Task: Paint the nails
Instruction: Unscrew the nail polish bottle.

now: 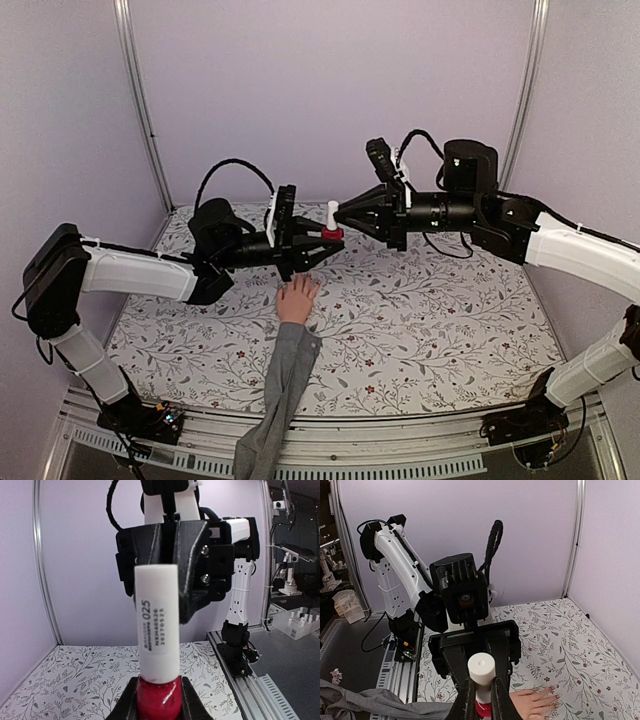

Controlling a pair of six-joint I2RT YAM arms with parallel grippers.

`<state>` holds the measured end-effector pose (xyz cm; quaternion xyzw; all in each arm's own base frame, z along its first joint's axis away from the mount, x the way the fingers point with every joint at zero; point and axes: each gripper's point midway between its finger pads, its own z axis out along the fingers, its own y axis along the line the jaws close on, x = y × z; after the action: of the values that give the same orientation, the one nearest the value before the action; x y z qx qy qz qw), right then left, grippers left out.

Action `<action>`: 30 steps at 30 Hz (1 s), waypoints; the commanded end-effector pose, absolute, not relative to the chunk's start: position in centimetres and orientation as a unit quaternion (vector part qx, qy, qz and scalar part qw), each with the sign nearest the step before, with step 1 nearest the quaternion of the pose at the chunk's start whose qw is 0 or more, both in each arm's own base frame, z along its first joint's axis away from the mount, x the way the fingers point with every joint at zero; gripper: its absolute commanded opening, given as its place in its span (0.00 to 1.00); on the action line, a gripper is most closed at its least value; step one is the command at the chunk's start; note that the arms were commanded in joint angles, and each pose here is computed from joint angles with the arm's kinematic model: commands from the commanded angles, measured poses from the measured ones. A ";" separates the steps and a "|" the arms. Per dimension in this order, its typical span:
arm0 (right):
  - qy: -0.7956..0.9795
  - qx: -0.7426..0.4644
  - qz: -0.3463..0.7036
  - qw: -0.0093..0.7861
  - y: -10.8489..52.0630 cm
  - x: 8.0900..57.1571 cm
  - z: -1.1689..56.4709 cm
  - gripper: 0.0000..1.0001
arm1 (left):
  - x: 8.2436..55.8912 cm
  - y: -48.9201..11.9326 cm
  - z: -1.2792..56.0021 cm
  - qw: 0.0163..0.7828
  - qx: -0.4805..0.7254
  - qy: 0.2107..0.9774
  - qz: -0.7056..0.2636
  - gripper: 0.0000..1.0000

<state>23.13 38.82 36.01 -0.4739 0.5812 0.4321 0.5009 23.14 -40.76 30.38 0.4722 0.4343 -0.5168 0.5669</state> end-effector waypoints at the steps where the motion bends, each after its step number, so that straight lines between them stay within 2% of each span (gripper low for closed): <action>1: 0.574 -0.477 0.410 0.524 38.7 23.8 36.0 0.14 | 20.2 -40.8 31.9 0.564 0.502 0.376 -0.537 0.00; 6: 0.617 -0.421 0.381 0.545 37.6 26.1 36.4 0.48 | 25.8 -40.3 31.6 0.627 0.414 0.474 -0.460 0.00; 8: 0.633 -0.404 0.379 0.541 37.5 26.8 36.1 0.52 | 27.0 -40.2 31.4 0.642 0.393 0.494 -0.434 0.00; 13: 0.671 -0.349 0.375 0.536 37.3 28.7 35.7 0.52 | 28.2 -40.8 30.9 0.668 0.381 0.518 -0.375 0.00; 18: 0.688 -0.318 0.389 0.524 37.9 29.6 35.5 0.47 | 28.8 -42.0 30.0 0.680 0.375 0.540 -0.325 0.00; 21: 0.696 -0.310 0.391 0.517 38.2 30.0 35.2 0.38 | 28.9 -42.2 30.3 0.686 0.368 0.544 -0.314 0.00; 24: 0.697 -0.314 0.399 0.506 38.6 29.9 34.8 0.21 | 29.3 -42.2 30.2 0.690 0.362 0.550 -0.300 0.00; 26: 0.691 -0.323 0.409 0.501 38.9 29.4 34.8 0.14 | 29.5 -42.3 30.0 0.689 0.363 0.554 -0.295 0.00; 30: 0.666 -0.351 0.429 0.499 39.2 28.1 35.0 0.10 | 29.1 -42.6 29.7 0.683 0.373 0.551 -0.302 0.00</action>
<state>29.13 38.73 34.03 -0.3366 0.6900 0.3983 0.5019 29.37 -41.88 28.67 0.3650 0.5683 -0.3089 0.6696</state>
